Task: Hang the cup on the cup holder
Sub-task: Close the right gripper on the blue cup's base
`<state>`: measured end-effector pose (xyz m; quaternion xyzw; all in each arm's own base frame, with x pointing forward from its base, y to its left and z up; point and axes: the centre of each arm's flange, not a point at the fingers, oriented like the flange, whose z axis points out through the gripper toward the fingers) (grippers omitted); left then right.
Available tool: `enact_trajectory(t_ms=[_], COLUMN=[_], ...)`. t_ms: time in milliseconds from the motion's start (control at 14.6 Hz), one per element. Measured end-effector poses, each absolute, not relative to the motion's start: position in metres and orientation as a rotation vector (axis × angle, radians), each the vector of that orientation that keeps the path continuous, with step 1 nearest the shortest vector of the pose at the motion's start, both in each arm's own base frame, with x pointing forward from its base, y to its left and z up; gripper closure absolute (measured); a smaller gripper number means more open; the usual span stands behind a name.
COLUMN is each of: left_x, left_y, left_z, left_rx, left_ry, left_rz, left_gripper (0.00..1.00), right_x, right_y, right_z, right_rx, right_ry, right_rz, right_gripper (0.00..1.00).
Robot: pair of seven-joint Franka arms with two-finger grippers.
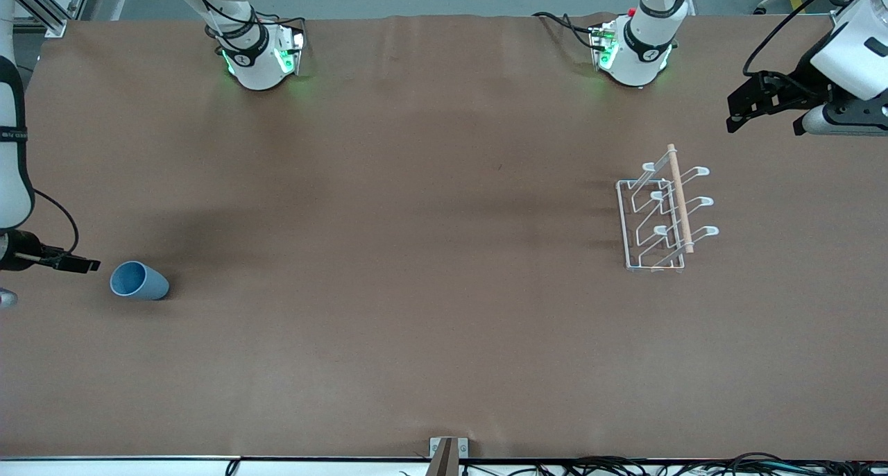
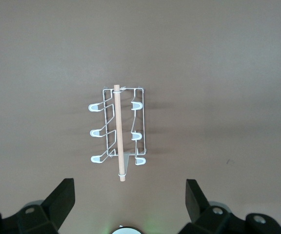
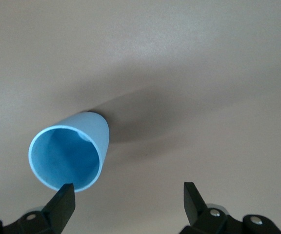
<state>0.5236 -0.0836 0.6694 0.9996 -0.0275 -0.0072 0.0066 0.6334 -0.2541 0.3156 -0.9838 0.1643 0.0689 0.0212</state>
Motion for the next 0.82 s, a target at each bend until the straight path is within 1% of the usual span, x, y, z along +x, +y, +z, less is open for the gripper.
enact_trajectory(t_ms=[344, 481, 550, 824], left_x=[0.524, 0.526, 0.527, 0.537], left_y=[-0.083, -0.083, -0.083, -0.084], left_z=[0.669, 0.666, 0.663, 0.655], left_rx=[3.127, 3.127, 3.127, 3.123], left_ry=[-0.084, -0.084, -0.084, -0.086], left_rz=[-0.024, -0.034, -0.042, -0.062], left_gripper=[0.00, 0.00, 0.00, 0.00], right_x=[0.642, 0.643, 0.643, 0.643], right_y=[-0.251, -0.250, -0.249, -0.247], right_z=[0.284, 0.271, 0.267, 0.257], right_rx=[-3.042, -3.029, -3.026, -2.998], right_ry=[0.510, 0.515, 0.515, 0.529], right_rz=[0.175, 0.181, 0.188, 0.199], right_gripper=[0.04, 0.06, 0.08, 0.12])
